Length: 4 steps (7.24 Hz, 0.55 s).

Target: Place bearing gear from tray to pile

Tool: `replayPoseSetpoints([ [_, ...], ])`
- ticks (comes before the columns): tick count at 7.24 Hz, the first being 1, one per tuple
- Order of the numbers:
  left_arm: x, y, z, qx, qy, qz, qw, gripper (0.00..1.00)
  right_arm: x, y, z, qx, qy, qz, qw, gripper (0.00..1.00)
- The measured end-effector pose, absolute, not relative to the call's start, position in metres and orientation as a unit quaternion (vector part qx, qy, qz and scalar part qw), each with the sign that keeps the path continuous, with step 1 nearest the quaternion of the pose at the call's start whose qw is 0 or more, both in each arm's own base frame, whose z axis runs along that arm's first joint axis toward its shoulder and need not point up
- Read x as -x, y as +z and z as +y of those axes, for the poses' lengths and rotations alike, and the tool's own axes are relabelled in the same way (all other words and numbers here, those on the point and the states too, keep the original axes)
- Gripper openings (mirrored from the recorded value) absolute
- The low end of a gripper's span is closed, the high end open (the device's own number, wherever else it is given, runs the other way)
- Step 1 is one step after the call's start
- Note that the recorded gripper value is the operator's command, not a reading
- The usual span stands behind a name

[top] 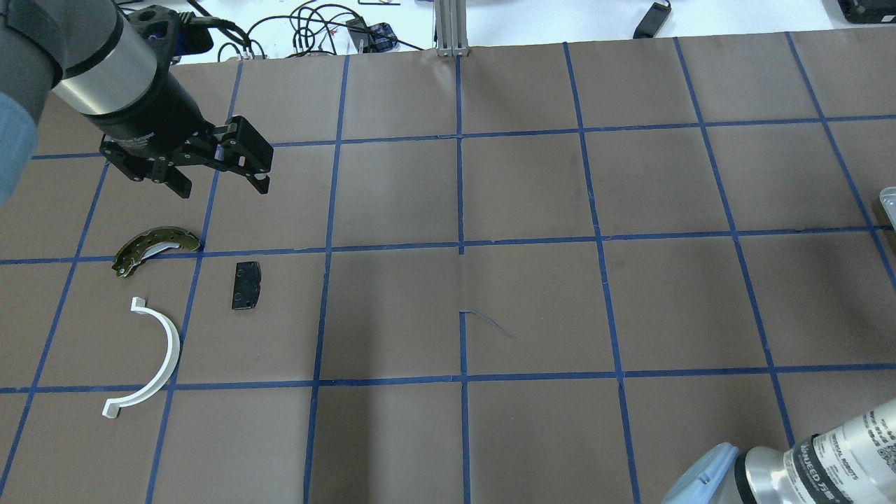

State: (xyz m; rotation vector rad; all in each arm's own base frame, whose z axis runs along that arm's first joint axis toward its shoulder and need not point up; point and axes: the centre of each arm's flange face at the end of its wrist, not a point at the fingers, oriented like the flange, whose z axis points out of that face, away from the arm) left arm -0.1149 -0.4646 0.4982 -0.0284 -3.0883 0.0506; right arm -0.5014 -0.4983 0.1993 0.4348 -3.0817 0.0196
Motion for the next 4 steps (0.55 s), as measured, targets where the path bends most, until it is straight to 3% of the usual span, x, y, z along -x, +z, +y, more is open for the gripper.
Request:
replayPoseSetpoints([
  [4,0.115,0.5,-0.463,0.01,0.018,-0.999,0.026,1.0,0.505,0.182,-0.499,-0.138,-0.002,-0.99,0.012,0.67],
])
